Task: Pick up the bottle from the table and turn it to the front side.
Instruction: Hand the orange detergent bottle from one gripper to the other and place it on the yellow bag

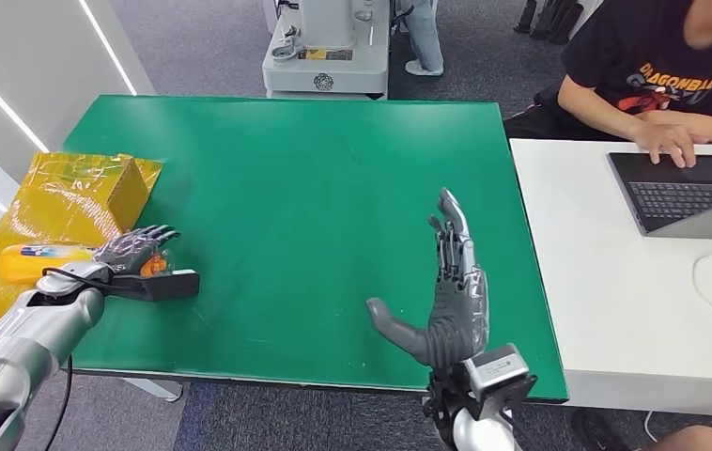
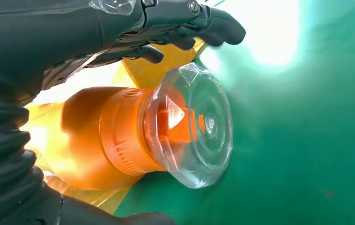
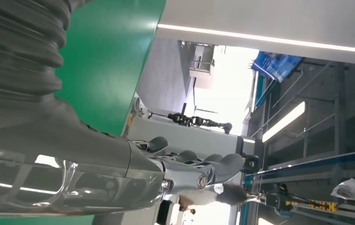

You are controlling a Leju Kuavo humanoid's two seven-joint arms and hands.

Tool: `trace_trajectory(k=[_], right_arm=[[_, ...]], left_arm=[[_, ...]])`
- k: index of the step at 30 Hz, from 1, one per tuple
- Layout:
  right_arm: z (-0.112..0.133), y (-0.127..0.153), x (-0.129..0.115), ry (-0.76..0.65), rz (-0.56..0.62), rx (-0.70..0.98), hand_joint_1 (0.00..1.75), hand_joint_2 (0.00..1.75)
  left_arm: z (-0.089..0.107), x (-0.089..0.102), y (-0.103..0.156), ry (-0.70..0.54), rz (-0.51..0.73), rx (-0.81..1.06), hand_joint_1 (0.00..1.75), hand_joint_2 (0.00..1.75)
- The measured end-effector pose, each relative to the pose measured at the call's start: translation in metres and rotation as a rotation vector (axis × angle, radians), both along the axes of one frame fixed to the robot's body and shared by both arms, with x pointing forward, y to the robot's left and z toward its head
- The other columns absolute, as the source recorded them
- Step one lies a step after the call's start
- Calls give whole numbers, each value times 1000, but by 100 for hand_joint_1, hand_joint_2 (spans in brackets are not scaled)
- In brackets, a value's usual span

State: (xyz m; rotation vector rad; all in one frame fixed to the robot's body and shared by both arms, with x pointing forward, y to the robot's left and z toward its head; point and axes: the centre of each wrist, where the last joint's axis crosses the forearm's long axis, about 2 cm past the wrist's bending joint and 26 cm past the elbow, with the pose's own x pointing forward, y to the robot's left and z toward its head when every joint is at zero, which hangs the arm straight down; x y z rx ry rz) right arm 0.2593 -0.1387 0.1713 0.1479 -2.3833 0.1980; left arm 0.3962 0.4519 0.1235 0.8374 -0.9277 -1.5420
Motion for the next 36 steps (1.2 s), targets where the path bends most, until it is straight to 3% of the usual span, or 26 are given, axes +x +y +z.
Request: trace_trajectory(k=[8, 19, 24, 29, 36], right_arm=[[-5, 0, 0, 15, 18, -5, 0, 175], [-9, 1, 0, 38, 30, -18, 0, 175], [-14, 1, -4, 56, 37, -22, 0, 175], [-18, -1, -7, 70, 58, -25, 0, 175], [-22, -2, -8, 73, 88, -28, 0, 175]], left_arm=[[0, -1, 4, -19, -1, -15, 0, 175], [4, -13, 31, -70, 12, -160, 0, 175], [13, -29, 55, -58, 39, -297, 0, 175], [34, -52, 75, -73, 42, -485, 0, 175], [51, -81, 66, -142, -97, -875, 0, 175]])
